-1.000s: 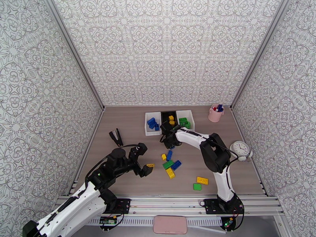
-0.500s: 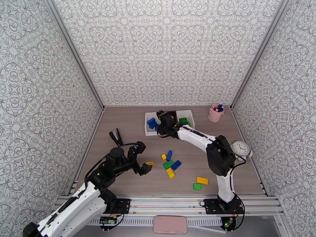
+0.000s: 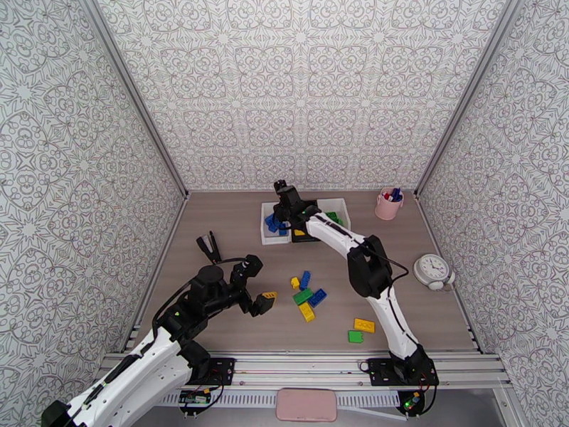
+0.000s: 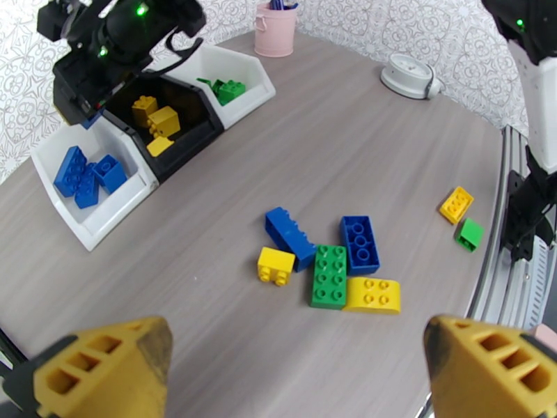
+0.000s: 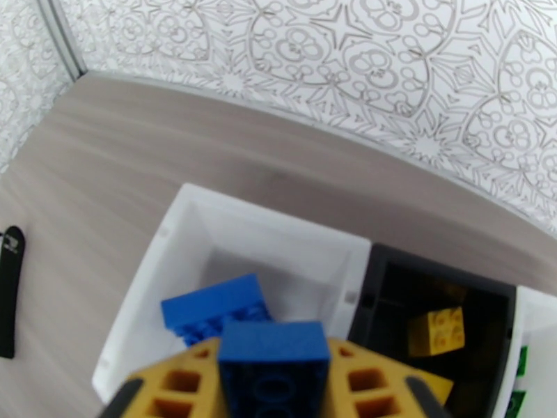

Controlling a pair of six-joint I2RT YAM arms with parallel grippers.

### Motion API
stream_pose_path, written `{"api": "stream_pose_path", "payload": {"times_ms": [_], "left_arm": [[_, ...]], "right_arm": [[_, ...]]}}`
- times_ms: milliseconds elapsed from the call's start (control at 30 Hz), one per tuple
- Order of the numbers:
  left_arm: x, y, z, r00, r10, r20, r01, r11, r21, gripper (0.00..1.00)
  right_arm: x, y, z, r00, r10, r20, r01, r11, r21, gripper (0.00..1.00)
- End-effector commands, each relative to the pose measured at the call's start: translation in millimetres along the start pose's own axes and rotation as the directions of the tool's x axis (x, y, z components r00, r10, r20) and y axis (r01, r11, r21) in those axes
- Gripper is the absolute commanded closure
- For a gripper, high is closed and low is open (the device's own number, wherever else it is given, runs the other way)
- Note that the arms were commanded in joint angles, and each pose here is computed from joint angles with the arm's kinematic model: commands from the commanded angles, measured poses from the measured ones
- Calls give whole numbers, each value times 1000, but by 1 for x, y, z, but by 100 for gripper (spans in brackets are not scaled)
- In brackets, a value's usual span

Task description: Sort the legos into containers by color

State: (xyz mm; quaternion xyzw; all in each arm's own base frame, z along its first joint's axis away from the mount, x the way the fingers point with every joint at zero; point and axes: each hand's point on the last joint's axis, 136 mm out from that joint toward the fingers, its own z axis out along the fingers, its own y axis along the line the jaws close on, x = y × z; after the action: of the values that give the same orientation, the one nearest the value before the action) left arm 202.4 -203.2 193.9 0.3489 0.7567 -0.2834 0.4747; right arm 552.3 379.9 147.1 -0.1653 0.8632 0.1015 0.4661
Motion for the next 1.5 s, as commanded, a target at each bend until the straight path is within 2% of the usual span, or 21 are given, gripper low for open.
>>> {"api": "stream_pose_path", "payload": {"times_ms": [0, 67, 200, 333, 433, 500, 633, 767, 867, 1000, 1267, 1467], "left_arm": [[4, -1, -1, 1000, 1, -13, -1, 1000, 4, 0], [4, -1, -1, 1000, 1, -17, -1, 1000, 0, 0], [3, 2, -2, 1000, -6, -18, 6, 1000, -17, 0], [4, 6, -3, 999, -30, -32, 28, 998, -50, 0], [0, 8, -4, 997, -75, -26, 73, 994, -82, 0], [-5, 12, -4, 995, -98, -12, 96, 988, -117, 0], [-16, 9, -1, 992, -125, 23, 127, 985, -113, 0], [-20, 21, 4, 973, -214, 89, 227, 958, -176, 0], [-17, 24, 18, 959, -250, 136, 273, 942, -194, 0], [-15, 25, 44, 955, -266, 127, 288, 935, -208, 0], [-4, 37, 92, 948, -310, -67, 275, 908, -315, 1], [10, 47, 119, 888, -392, -239, 277, 873, -402, 3]], "right_arm": [[-26, -6, 6, 997, -5, 80, 2, 999, 36, 68], [-35, -4, 7, 996, -4, 93, 1, 999, 33, 63], [-48, -7, -2, 994, 2, 108, -8, 999, 51, 41], [-59, -10, -27, 990, 13, 142, -19, 999, 40, 26], [-55, -14, -53, 981, 39, 190, -42, 999, 12, 19], [-50, -17, -73, 974, 54, 218, -55, 998, -4, 16], [-27, -32, -114, 971, 77, 227, -79, 997, 1, 14], [-5, -43, -156, 962, 116, 248, -116, 993, -17, 12], [14, -51, -182, 963, 122, 242, -120, 993, -24, 11], [41, -57, -212, 966, 121, 227, -114, 992, -43, 9], [102, -69, -255, 956, 194, 222, -176, 980, -96, 9], [129, -68, -271, 973, 141, 185, -119, 985, -124, 10]]}}
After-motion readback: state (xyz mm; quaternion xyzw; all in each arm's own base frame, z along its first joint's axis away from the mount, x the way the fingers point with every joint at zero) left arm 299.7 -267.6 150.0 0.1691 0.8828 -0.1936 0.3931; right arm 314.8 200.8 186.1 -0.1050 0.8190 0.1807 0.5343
